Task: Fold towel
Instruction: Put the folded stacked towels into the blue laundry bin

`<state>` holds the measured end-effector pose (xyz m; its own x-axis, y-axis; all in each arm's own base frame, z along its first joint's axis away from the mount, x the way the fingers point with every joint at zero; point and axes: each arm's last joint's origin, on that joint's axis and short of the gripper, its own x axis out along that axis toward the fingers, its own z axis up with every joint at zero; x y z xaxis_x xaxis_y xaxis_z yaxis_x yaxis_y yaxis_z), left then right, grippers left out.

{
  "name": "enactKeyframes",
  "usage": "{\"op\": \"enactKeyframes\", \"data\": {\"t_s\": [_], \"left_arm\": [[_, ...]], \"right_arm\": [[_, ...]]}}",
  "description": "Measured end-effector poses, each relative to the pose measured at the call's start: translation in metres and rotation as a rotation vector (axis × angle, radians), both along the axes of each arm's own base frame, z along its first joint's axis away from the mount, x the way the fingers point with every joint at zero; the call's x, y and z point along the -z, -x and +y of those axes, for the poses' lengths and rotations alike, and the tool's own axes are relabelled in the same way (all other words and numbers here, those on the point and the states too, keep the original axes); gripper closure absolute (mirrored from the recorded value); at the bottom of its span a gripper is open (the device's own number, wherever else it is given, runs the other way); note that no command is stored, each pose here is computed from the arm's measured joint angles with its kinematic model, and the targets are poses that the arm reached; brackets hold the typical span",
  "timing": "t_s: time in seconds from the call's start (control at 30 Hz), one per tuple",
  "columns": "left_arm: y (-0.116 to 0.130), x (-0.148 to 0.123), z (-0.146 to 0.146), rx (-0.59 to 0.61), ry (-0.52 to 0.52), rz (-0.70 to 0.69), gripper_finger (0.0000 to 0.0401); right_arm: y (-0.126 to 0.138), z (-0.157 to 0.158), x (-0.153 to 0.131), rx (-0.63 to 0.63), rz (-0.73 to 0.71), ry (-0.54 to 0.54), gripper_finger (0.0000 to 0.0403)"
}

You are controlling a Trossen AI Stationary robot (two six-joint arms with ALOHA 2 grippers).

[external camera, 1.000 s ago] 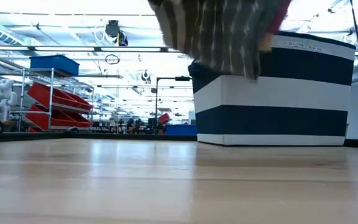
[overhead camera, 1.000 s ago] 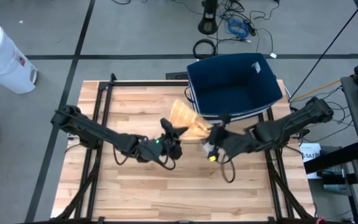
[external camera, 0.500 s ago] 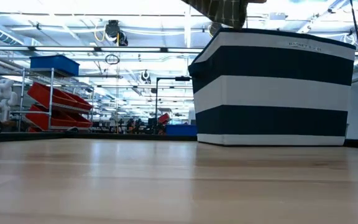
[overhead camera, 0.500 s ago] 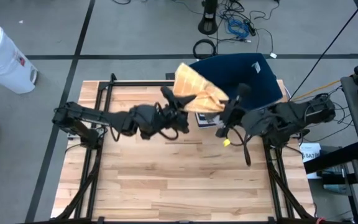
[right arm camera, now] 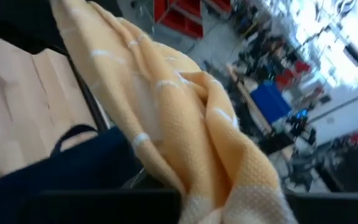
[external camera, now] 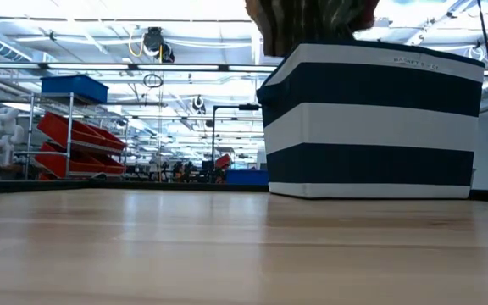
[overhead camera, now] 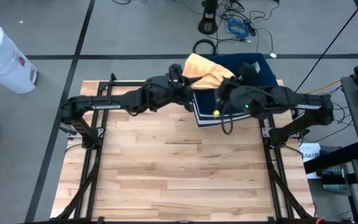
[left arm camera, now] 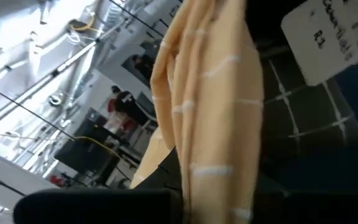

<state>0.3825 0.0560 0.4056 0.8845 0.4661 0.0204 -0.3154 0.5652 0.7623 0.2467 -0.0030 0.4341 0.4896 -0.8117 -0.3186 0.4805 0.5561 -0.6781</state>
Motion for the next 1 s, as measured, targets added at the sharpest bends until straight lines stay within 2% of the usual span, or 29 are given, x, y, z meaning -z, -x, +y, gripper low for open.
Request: {"op": "enactKeyframes", "data": {"t_s": [0.23, 0.43, 0.83, 1.0], "left_arm": [[-0.008, 0.024, 0.033, 0.017, 0.032, 0.099, 0.0363], [-0.013, 0.034, 0.058, 0.056, 0.056, 0.081, 0.0363], [-0.021, 0.064, 0.077, 0.051, 0.107, 0.206, 0.0363], [-0.020, 0.070, 0.078, 0.004, 0.107, 0.267, 0.0363]], "right_arm": [[-0.008, -0.038, 0.022, 0.136, 0.092, -0.105, 0.0371], [-0.019, -0.060, 0.039, 0.243, 0.151, -0.135, 0.0371], [-0.038, -0.102, 0.073, 0.291, 0.197, -0.355, 0.0371], [-0.054, -0.107, 0.089, 0.240, 0.211, -0.447, 0.0371]]}}
